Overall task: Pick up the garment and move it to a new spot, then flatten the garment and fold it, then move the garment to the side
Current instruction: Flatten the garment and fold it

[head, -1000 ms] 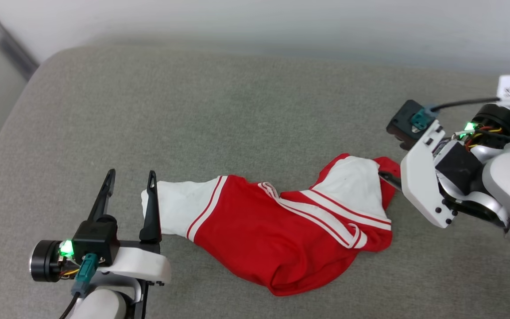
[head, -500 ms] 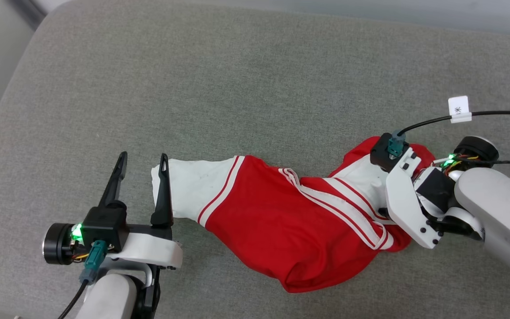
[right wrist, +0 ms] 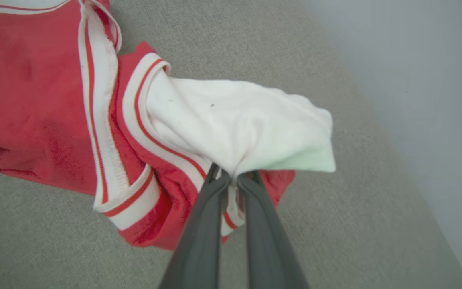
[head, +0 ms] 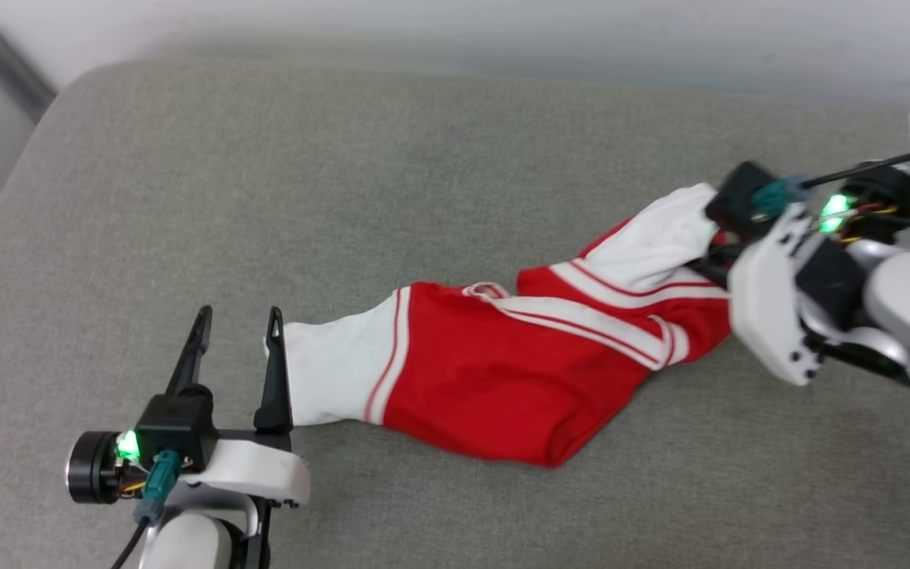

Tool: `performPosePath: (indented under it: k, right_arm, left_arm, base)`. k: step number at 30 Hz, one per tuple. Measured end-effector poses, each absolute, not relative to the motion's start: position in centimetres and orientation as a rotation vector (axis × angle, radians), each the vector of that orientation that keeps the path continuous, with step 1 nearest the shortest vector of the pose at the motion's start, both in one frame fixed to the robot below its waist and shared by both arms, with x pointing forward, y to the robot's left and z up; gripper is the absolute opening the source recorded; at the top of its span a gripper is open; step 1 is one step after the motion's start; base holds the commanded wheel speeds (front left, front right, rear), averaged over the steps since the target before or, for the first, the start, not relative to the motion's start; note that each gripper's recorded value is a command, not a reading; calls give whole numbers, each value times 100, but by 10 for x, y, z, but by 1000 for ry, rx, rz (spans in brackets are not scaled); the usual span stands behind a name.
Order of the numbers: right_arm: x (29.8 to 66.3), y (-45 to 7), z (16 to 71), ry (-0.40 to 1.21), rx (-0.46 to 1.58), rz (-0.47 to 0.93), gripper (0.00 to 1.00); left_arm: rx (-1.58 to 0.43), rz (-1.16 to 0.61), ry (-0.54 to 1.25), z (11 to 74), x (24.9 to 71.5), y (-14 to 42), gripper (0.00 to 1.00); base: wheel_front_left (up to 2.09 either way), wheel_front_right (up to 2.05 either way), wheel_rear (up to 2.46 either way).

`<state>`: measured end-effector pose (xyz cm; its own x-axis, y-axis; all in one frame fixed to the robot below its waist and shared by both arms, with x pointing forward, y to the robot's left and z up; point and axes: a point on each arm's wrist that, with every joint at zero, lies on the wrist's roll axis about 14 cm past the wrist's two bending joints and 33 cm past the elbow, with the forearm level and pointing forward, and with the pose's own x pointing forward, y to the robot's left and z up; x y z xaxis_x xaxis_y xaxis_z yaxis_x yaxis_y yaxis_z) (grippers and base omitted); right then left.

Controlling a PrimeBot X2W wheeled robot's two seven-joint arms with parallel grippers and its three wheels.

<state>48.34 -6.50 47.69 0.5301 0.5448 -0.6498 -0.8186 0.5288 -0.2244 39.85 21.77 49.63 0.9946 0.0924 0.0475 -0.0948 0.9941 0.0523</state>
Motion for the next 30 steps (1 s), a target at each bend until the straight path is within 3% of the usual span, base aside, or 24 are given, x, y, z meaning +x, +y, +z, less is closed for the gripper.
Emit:
performPosePath:
  k: [6,13,17,21,22,23,24,30]
  right_arm:
    - [476,-130,500,530,-515,727,0]
    - [402,-203,422,781,-373,602,0]
    - [349,-213,376,925,-256,571,0]
    - [339,-215,367,913,-190,531,0]
    - [339,-214,368,896,-172,522,6]
    - [341,-214,371,872,-161,514,48]
    - [342,-214,375,850,-151,507,100]
    - [366,-232,430,677,-178,466,100]
  left_arm:
    - [31,68,-65,502,392,205,100]
    - [15,30,-61,500,390,193,100]
    - [12,22,-63,500,390,189,100]
    - [16,8,-61,499,390,186,100]
    - [17,5,-58,498,389,186,100]
    - [16,3,-56,498,388,185,100]
    - [18,1,-56,498,387,184,100]
    - [15,-13,-61,500,379,179,100]
  base:
    - [0,0,0]
    - [0,0,0]
    - [0,0,0]
    - [0,0,0]
    - [0,0,0]
    - [0,0,0]
    - [0,0,0]
    - [0,0,0]
